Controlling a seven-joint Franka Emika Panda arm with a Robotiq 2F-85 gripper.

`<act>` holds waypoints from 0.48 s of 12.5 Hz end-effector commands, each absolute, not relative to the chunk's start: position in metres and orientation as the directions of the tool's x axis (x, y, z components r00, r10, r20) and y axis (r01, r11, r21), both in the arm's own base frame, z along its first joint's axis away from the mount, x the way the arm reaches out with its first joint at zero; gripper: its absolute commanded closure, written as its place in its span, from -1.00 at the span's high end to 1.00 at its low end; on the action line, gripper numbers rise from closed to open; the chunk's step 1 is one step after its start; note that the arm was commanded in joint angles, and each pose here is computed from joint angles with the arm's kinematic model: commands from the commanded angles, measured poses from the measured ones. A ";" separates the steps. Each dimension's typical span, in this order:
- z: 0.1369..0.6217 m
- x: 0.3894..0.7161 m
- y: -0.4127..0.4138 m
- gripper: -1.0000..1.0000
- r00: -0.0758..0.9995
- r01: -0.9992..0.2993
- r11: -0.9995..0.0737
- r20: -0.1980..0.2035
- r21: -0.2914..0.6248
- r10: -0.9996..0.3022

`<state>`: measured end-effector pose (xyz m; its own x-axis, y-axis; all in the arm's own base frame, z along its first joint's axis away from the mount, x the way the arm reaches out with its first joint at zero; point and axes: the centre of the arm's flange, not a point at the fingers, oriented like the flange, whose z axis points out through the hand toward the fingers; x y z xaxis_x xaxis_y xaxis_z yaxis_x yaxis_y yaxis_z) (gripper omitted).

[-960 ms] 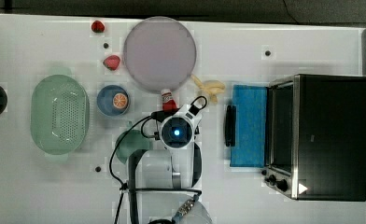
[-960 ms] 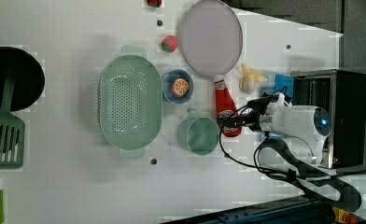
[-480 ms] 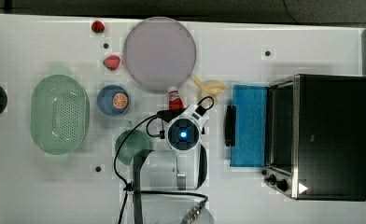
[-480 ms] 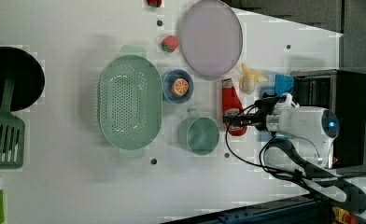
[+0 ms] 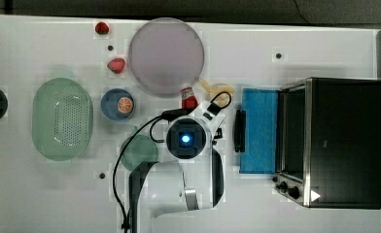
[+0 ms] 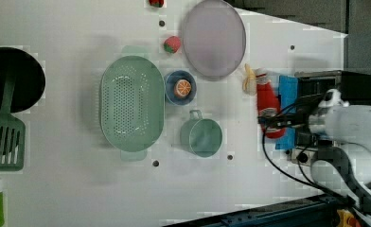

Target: Pick Ketchup from the table and place in oven.

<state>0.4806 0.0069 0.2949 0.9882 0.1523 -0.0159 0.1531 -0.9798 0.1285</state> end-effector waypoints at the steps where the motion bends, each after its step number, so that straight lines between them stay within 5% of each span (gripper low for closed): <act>1: 0.335 0.487 0.013 0.20 1.000 0.028 -0.963 -0.009 0.269 0.026; 3: 0.336 0.483 0.005 0.20 0.998 -0.023 -0.908 -0.048 0.419 -0.048; 6: 0.317 0.480 -0.017 0.20 0.991 -0.088 -0.817 -0.035 0.570 -0.131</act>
<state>0.4824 -0.0117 0.3422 0.9973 0.0415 -0.0605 0.0681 -0.8306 0.5526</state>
